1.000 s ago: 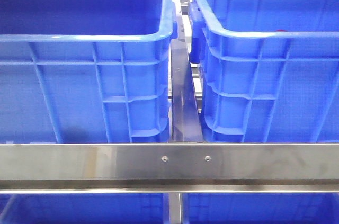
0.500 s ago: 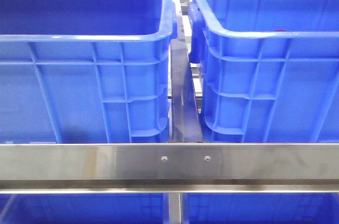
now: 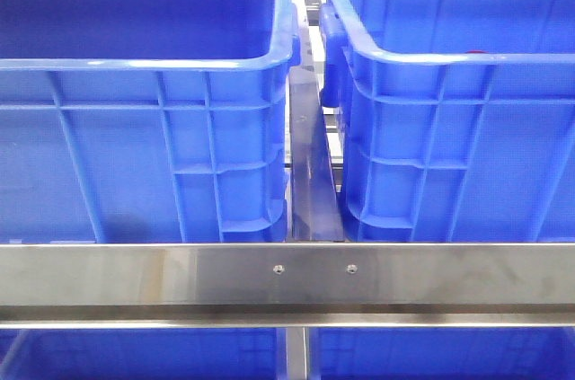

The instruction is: Pick red and yellow buttons and place in box

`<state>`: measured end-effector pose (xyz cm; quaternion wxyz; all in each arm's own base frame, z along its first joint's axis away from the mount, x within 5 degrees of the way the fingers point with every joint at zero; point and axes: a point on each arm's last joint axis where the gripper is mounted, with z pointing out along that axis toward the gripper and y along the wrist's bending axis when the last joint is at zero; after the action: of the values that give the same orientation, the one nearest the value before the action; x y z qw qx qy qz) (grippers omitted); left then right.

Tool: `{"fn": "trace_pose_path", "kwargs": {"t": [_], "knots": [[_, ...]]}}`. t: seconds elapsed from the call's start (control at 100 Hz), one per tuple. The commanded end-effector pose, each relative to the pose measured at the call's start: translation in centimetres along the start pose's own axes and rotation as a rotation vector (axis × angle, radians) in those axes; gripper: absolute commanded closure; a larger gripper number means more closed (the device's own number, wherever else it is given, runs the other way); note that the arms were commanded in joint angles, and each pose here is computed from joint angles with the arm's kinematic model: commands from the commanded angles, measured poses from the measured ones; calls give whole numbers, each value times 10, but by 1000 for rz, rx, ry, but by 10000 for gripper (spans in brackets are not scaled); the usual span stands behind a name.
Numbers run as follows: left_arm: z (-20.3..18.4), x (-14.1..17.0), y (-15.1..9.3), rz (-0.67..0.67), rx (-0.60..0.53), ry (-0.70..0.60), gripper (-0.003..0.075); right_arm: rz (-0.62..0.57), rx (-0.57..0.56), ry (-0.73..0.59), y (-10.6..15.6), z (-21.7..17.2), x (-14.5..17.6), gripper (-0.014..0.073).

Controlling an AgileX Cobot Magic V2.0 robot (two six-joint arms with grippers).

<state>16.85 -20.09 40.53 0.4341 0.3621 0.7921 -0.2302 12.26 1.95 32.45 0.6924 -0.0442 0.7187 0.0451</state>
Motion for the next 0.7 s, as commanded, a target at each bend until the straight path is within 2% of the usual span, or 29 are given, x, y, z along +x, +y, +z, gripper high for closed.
{"fn": "trace_pose_path", "kwargs": {"t": [0.0,0.09,0.19,0.35,0.5,0.69], "knots": [[-16,-17,-3,-1,11,-136,739,63,-76,-45,7,-2,-11,330],[-16,-17,-3,-1,11,-136,739,63,-103,-54,9,-2,-12,132],[-16,-17,-3,-1,11,-135,739,64,-145,-67,13,-3,-14,-1],[-16,-16,-3,-1,11,-126,739,166,-227,-80,20,-4,-16,-8],[-16,-16,-3,-1,11,-122,739,400,-351,-62,29,-6,-18,-8],[-16,-15,-3,-1,11,-116,739,625,-506,14,43,-2,-18,-8]]}}
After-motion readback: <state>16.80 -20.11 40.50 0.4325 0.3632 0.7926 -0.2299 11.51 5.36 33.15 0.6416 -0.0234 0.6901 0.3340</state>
